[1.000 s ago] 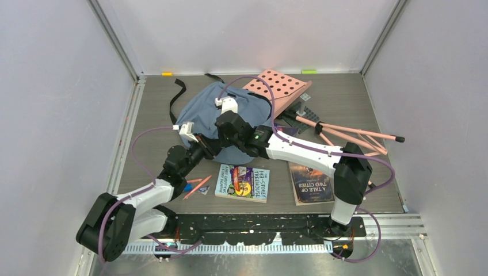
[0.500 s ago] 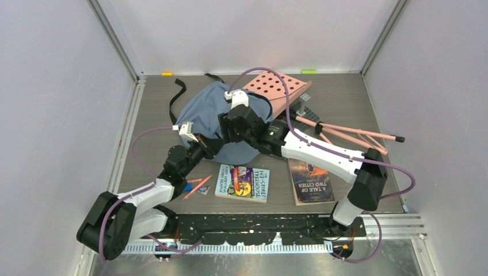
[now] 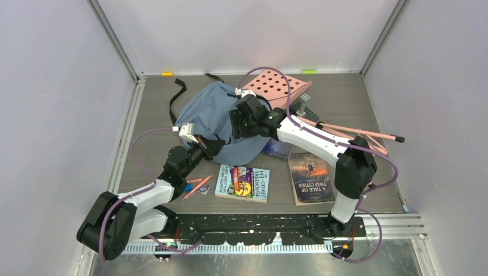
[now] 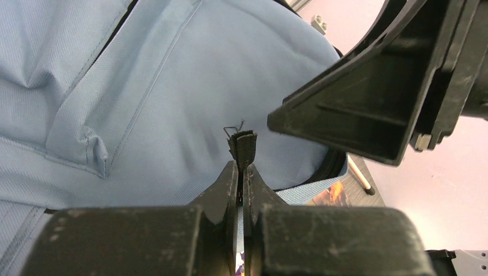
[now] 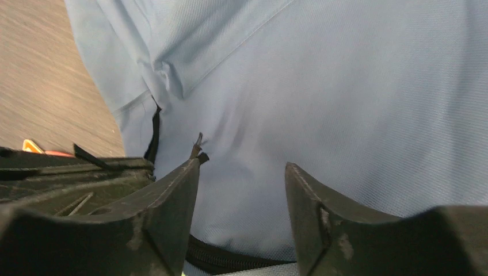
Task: Pack the student bag
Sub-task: Unzip the student bag at the center of the board.
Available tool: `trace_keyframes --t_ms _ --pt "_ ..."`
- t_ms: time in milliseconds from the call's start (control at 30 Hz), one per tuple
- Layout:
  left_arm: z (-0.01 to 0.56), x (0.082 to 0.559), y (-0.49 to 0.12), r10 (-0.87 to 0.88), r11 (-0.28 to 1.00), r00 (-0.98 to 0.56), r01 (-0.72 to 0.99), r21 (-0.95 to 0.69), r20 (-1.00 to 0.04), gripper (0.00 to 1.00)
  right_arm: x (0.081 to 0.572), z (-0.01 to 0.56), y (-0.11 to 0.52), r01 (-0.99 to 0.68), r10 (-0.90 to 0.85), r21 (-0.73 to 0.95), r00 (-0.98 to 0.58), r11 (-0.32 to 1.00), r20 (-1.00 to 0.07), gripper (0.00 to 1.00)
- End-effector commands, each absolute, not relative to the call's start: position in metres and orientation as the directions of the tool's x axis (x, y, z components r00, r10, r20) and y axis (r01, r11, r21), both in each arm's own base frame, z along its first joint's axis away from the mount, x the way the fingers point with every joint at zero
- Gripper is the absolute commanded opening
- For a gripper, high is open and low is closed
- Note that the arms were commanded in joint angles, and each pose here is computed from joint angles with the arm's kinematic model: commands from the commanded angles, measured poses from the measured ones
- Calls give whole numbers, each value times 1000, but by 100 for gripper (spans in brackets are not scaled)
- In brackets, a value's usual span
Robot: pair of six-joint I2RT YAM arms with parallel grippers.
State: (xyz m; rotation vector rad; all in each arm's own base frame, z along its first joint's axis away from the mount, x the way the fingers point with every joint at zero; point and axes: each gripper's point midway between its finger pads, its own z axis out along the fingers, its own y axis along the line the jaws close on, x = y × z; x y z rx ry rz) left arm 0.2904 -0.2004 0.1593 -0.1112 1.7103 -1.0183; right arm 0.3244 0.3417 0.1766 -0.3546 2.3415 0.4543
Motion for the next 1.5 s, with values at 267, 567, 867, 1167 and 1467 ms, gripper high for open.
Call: trace_keyframes --t_ms 267,567,867,1167,1467 --pt "116 286 -174 -493 735 -395 287 -614 -775 0 269 126 338 -376 -64 271 -677 886 -733 49" --pt "91 284 -138 -433 851 -401 114 -513 -807 0 256 82 310 -375 -122 192 -670 907 -732 43" --pt "95 284 -92 -378 915 -327 9 -403 -866 0 251 58 294 -340 -123 163 -681 926 -721 38" --pt "94 310 -79 -393 907 -396 -18 -421 -830 0 251 56 295 -357 -140 153 -673 922 -726 34" --pt "66 338 -46 -496 865 -498 -214 -453 -711 0 250 58 288 -352 -149 129 -661 927 -735 32"
